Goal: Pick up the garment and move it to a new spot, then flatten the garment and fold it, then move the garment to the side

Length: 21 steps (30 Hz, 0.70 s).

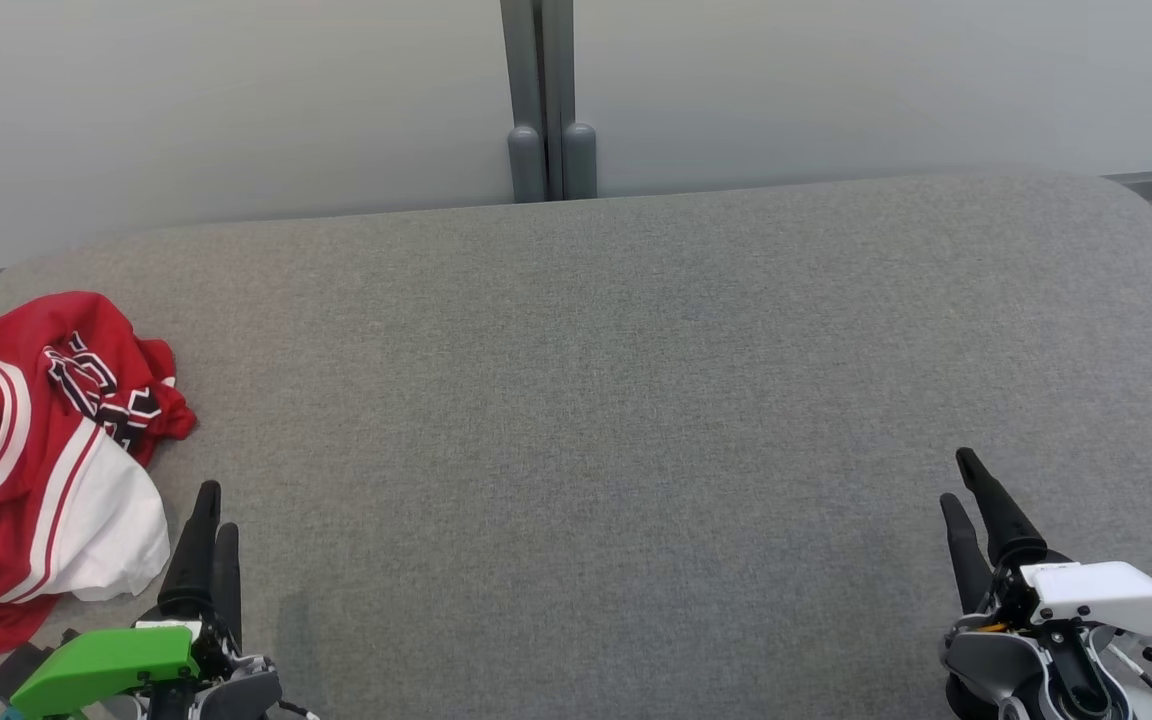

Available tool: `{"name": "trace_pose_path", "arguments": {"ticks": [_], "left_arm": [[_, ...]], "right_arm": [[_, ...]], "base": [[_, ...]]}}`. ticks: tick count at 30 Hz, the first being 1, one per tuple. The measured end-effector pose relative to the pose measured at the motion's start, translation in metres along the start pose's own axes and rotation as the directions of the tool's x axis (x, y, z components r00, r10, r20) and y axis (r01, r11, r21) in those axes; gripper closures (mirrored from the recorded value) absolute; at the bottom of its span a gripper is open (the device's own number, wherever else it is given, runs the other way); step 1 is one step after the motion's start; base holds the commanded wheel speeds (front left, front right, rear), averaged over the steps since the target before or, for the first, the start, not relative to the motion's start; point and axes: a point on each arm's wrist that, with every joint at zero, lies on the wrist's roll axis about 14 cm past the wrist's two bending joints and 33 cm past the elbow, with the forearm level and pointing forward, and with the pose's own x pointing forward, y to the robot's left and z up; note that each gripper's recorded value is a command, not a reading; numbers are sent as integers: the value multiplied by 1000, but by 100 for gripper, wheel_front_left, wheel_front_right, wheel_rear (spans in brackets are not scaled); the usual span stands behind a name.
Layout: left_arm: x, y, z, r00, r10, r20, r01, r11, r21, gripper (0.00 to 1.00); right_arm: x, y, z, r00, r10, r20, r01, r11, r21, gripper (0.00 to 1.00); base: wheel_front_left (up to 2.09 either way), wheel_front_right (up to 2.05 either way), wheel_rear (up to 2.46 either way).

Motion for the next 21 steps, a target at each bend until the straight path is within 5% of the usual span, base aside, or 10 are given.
{"name": "trace_pose_path", "arguments": {"ticks": [12, 21], "left_arm": [[-1, -2, -2, 1000, 5, 17, -7, 992, 127, 0], [-1, -5, -5, 1000, 5, 26, -13, 957, 291, 0]], "right_arm": [[1, 1, -9, 1000, -3, -6, 2, 988, -154, 0], [4, 6, -14, 1000, 12, -11, -15, 931, -365, 0]], "base": [[0, 0, 0], [0, 0, 0]]}}
